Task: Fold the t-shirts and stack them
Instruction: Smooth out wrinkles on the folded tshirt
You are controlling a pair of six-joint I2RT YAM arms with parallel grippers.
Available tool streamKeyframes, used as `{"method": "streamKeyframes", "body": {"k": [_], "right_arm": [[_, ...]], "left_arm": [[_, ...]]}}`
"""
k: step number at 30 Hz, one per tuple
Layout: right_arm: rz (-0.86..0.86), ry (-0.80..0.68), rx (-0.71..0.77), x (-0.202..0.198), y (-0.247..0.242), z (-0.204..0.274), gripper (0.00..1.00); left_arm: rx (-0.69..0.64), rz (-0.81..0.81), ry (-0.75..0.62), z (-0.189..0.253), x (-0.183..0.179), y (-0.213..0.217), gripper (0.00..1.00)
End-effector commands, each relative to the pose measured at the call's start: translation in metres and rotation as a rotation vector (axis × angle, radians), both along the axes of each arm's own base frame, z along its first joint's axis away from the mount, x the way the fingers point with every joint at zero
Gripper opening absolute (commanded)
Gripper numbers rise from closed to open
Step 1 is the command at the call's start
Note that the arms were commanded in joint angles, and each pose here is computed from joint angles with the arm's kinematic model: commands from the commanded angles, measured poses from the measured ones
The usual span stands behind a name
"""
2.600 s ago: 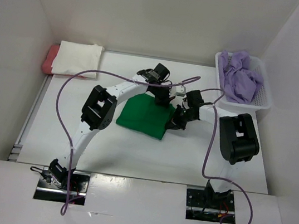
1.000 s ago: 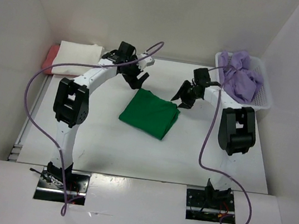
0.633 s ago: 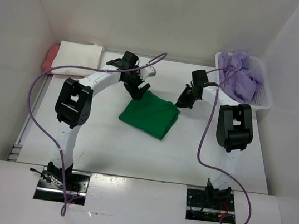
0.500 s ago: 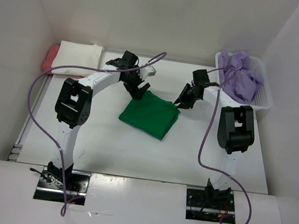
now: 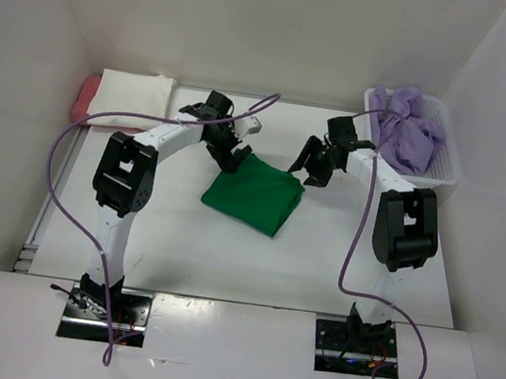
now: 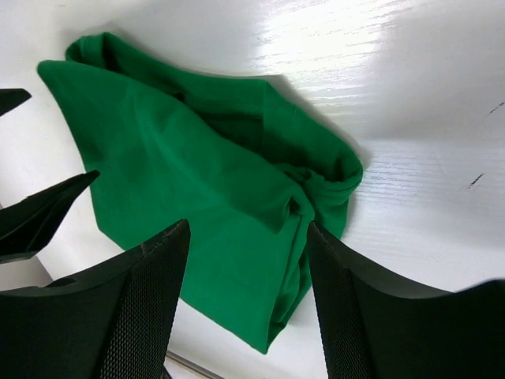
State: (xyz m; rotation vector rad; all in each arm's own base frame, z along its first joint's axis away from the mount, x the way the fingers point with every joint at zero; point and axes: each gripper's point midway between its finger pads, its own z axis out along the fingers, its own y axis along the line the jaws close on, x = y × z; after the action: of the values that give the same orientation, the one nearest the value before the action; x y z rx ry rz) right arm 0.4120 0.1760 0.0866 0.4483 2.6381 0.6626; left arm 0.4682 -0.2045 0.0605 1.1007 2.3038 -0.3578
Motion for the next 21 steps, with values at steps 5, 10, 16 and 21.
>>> {"method": "streamKeyframes", "body": {"k": [5, 10, 16, 21], "right_arm": [[0.022, 0.045, -0.052, 0.001, 0.001, -0.028, 0.59], [0.037, 0.065, -0.047, -0.003, 0.006, -0.036, 0.53], [0.027, 0.039, -0.058, -0.001, 0.003, -0.024, 0.09], [-0.005, -0.017, -0.035, -0.002, 0.002, 0.011, 0.00]], "left_arm": [[-0.010, 0.003, -0.021, 0.005, 0.003, 0.003, 0.99], [-0.010, 0.003, -0.021, 0.005, 0.003, 0.003, 0.99], [-0.010, 0.003, -0.021, 0.005, 0.003, 0.003, 0.99], [-0.010, 0.003, -0.021, 0.005, 0.003, 0.003, 1.00]]}}
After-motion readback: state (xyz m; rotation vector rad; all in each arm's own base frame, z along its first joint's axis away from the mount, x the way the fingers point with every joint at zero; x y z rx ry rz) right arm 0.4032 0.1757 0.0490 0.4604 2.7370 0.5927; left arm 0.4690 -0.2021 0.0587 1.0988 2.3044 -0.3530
